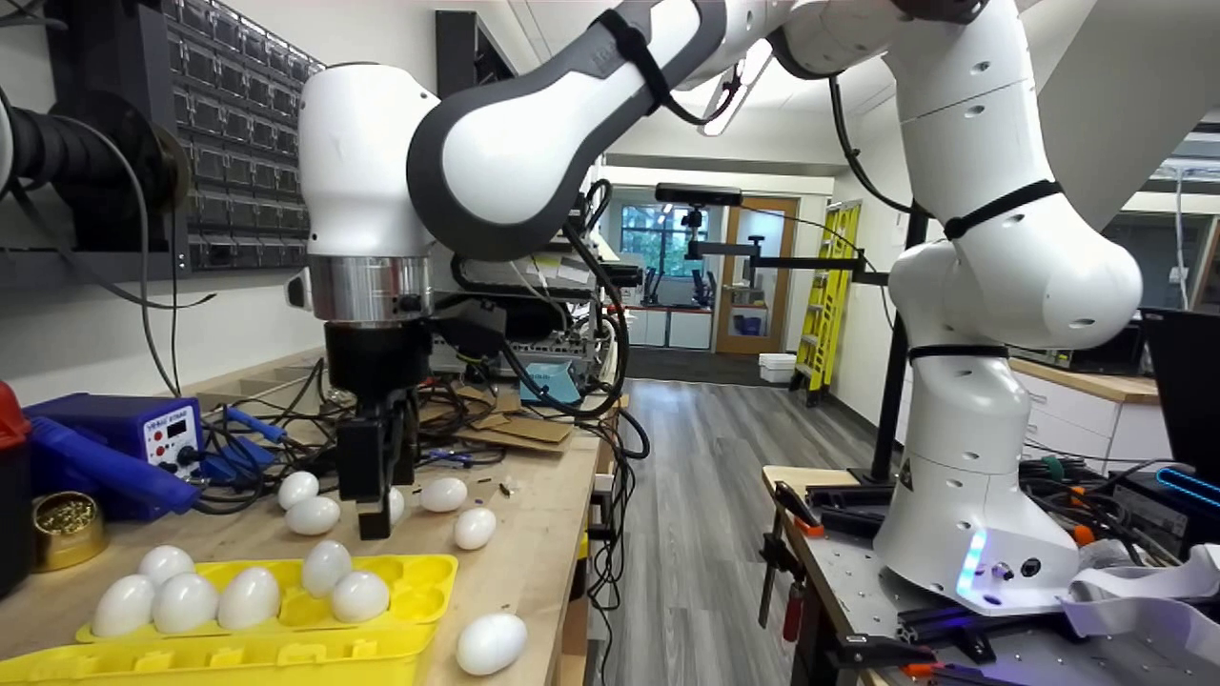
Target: Pick an egg from the egg holder and put it on the workbench
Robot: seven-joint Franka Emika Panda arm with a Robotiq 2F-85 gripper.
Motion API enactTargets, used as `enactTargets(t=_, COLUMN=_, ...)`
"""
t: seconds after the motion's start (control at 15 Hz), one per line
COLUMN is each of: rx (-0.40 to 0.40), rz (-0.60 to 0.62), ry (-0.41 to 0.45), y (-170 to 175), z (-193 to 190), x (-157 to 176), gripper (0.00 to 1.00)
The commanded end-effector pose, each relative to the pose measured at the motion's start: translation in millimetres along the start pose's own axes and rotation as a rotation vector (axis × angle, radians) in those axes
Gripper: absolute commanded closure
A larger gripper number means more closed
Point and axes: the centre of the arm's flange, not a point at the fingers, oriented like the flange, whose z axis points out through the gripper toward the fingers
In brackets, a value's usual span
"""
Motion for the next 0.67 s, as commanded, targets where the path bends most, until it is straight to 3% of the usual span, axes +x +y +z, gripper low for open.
enactTargets(t=0.0, rx=-0.010, rz=0.029, ry=0.001, y=-6, z=14, x=19, gripper=0.00)
enactTargets(t=0.6, rx=-0.021, rz=0.047, ry=-0.023, y=-1, z=46, x=35, gripper=0.00)
